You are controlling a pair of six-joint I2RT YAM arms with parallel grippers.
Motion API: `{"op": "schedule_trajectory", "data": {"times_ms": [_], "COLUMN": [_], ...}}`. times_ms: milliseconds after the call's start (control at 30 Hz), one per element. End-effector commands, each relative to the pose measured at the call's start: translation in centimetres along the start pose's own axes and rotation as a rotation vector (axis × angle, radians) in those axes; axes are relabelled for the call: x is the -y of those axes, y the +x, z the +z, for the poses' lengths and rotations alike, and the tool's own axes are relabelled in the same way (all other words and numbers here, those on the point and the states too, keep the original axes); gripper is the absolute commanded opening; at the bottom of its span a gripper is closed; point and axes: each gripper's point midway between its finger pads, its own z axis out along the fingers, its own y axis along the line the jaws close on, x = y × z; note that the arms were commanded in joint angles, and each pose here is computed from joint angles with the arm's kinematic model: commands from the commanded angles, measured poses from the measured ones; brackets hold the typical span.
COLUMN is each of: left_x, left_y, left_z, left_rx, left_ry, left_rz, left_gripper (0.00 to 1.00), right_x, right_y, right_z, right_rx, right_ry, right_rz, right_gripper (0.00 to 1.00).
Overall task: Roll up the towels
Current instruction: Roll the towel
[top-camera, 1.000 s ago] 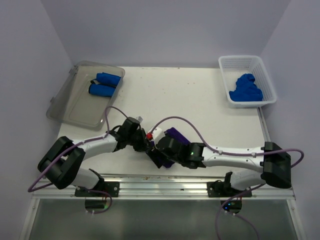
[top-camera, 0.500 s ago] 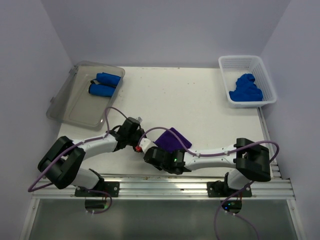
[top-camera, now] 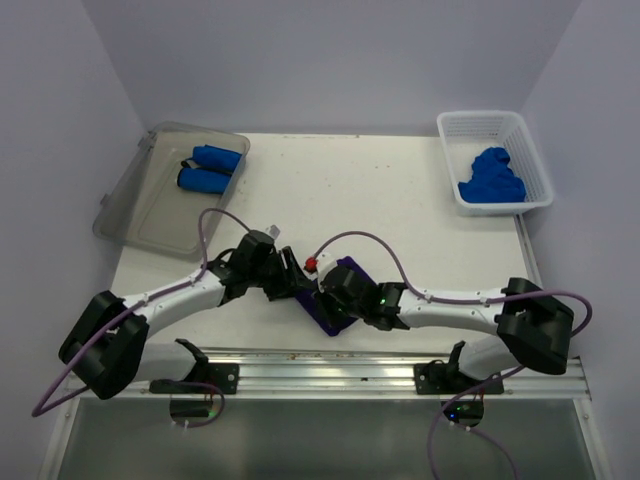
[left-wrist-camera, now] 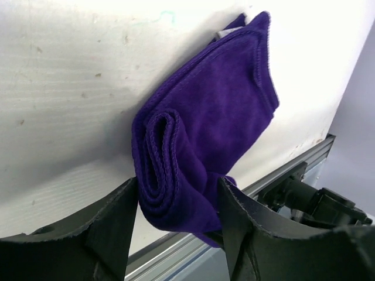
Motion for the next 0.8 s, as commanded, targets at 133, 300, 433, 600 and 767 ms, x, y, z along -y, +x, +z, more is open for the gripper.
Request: {"op": "schedule_trajectory", "data": {"times_ms": [133, 300, 433, 600, 767], "left_x": [2.1, 2.2, 2.5, 3.0, 2.2], "left_y": [-1.7, -1.3, -0.9, -0.6, -0.7], "left_z": [-1.5, -1.6, -1.9, -2.0, -2.1], "left_rx": [0.083, 0.080, 0.079, 0.073, 0.094], "left_ry": [0.052, 0.078, 0.112, 0.132, 0.090], "left_rz": [0.027, 0.043, 0.062, 0.083, 0.085], "left_gripper": [0.55, 0.36, 0.30, 0.27, 0.80], "right_x": [-2.0, -1.1, 0.3, 1.2, 1.8], "right_y": [-1.0, -1.3, -1.6, -1.1, -1.2], "right_z": [-0.5, -0.6, -0.9, -0.9, -0.9], "right_rx": [0.026, 0.039, 0.052, 0.014, -0.002], "right_ry": [-0.294, -0.367, -0.410, -0.454, -0.484], "right_rz": [0.312, 0.477, 0.594, 0.670, 0.712], "right_gripper": [0.00, 0.00, 0.00, 0.00, 0.00]}}
